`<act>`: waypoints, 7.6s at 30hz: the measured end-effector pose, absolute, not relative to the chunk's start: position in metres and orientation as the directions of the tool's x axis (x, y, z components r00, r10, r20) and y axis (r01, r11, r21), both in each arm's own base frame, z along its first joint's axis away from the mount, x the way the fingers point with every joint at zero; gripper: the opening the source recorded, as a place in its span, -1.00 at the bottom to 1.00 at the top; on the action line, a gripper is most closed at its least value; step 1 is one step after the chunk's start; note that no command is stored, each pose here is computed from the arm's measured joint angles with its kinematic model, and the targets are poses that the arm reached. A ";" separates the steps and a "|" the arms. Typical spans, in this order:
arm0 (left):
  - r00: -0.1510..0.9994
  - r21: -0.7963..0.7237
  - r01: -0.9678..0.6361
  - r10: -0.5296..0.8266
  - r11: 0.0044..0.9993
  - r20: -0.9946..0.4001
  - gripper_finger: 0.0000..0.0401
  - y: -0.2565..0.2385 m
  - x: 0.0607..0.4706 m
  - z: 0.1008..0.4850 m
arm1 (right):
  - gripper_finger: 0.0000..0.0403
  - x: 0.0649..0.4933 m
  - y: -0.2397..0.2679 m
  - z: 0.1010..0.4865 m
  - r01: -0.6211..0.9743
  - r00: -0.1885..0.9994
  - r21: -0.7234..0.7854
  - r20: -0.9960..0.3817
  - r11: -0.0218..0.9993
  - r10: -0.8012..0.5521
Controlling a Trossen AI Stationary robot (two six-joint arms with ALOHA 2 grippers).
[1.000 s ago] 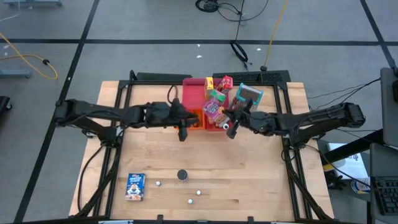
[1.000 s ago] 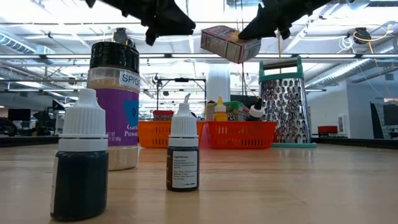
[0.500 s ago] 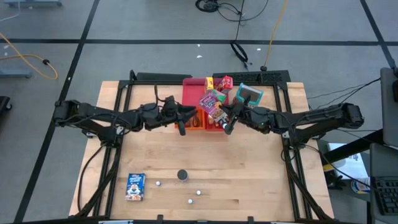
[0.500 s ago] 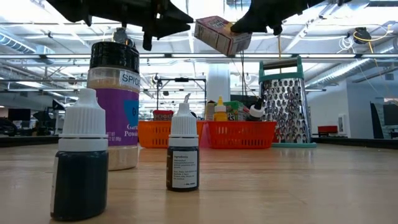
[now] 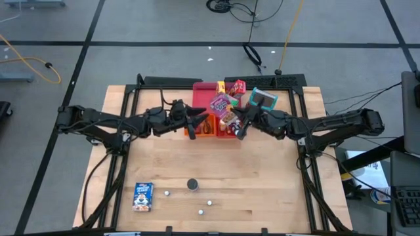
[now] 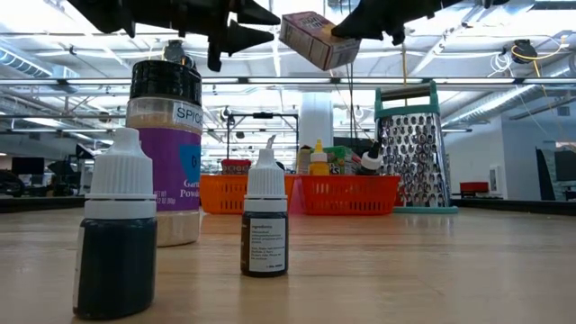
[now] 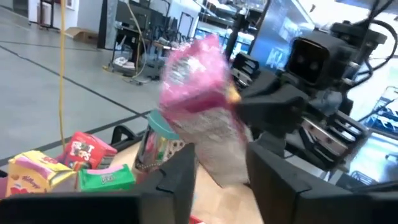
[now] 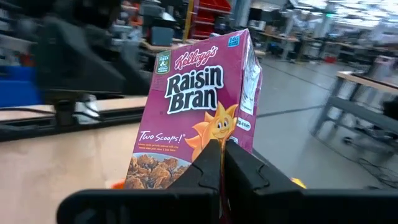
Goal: Pick & Place Kitchen Items
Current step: Put the violet cereal box into the pink bin, then put the violet seasoning bottle into the orange bin
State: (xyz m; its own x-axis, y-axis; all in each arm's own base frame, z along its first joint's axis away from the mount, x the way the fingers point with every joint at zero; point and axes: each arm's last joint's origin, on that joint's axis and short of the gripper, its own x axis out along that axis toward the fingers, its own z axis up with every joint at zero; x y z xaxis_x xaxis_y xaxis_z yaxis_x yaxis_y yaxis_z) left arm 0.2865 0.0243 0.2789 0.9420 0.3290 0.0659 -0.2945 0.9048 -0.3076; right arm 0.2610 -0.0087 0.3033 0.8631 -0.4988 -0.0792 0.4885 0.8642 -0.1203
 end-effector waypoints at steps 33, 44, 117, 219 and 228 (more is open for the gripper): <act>0.895 -0.406 -0.315 0.411 0.858 0.174 0.35 0.043 0.297 0.279 | -1.00 0.283 -0.024 0.296 0.423 0.906 -0.062 0.006 0.904 -0.423; 0.892 -0.353 -0.331 0.413 0.875 0.185 -0.44 0.059 0.299 0.276 | -1.00 0.282 -0.030 0.292 0.437 0.897 -0.083 -0.032 0.896 -0.441; 0.692 0.241 -0.636 0.680 0.733 -0.241 -0.69 0.199 0.327 0.179 | -0.46 0.264 -0.017 0.266 0.430 0.864 -0.101 -0.244 0.897 -0.441; 0.805 -0.103 0.129 -0.165 0.986 -0.570 0.24 -0.125 0.239 0.202 | -0.48 0.263 -0.017 0.264 0.435 0.859 -0.082 -0.260 0.897 -0.441; 0.795 -0.193 0.129 -0.217 0.973 -0.566 0.40 -0.134 0.249 0.188 | -0.48 0.263 -0.017 0.264 0.435 0.858 -0.084 -0.263 0.896 -0.441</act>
